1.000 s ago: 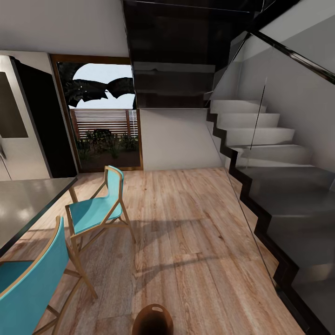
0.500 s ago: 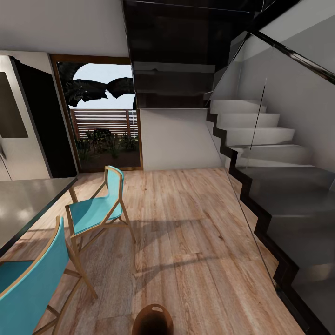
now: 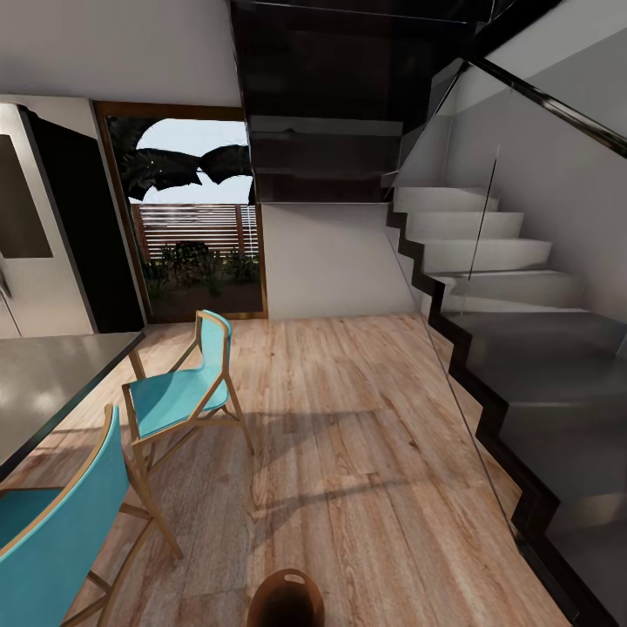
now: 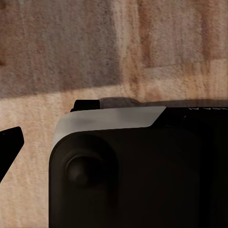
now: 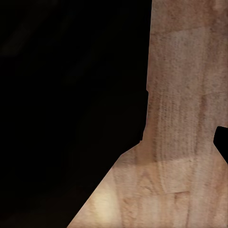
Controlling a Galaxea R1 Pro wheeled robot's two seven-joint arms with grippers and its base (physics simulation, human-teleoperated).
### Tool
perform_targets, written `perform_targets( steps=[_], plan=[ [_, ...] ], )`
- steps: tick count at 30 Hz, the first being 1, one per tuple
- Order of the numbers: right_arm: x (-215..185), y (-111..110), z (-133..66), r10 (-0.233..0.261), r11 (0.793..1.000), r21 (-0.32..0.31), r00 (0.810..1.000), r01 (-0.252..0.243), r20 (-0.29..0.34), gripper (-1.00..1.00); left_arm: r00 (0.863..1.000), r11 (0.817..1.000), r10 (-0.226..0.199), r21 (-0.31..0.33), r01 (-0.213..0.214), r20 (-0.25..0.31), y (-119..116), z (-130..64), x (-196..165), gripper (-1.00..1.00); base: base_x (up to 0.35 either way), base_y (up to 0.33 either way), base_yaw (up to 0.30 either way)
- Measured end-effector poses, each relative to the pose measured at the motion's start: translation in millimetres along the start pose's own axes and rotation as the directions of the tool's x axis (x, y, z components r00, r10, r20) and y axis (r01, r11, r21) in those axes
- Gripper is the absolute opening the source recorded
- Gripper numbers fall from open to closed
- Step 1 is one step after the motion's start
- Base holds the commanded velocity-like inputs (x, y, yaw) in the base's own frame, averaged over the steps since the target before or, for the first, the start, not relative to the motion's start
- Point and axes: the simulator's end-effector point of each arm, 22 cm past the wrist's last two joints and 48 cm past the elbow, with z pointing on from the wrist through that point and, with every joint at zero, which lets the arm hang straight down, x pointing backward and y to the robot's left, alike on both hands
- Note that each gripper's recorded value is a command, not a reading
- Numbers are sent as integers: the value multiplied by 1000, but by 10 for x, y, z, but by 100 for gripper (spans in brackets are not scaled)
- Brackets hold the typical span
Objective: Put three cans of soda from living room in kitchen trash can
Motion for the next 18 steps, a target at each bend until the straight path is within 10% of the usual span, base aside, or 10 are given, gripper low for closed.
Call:
perform_targets(
  steps=[18],
  plan=[
    [0,0,0,0,1000,0,1000,0,0,100,1000,1000,0,0,0,0,0,0,0,100,0,0,0]
  ],
)
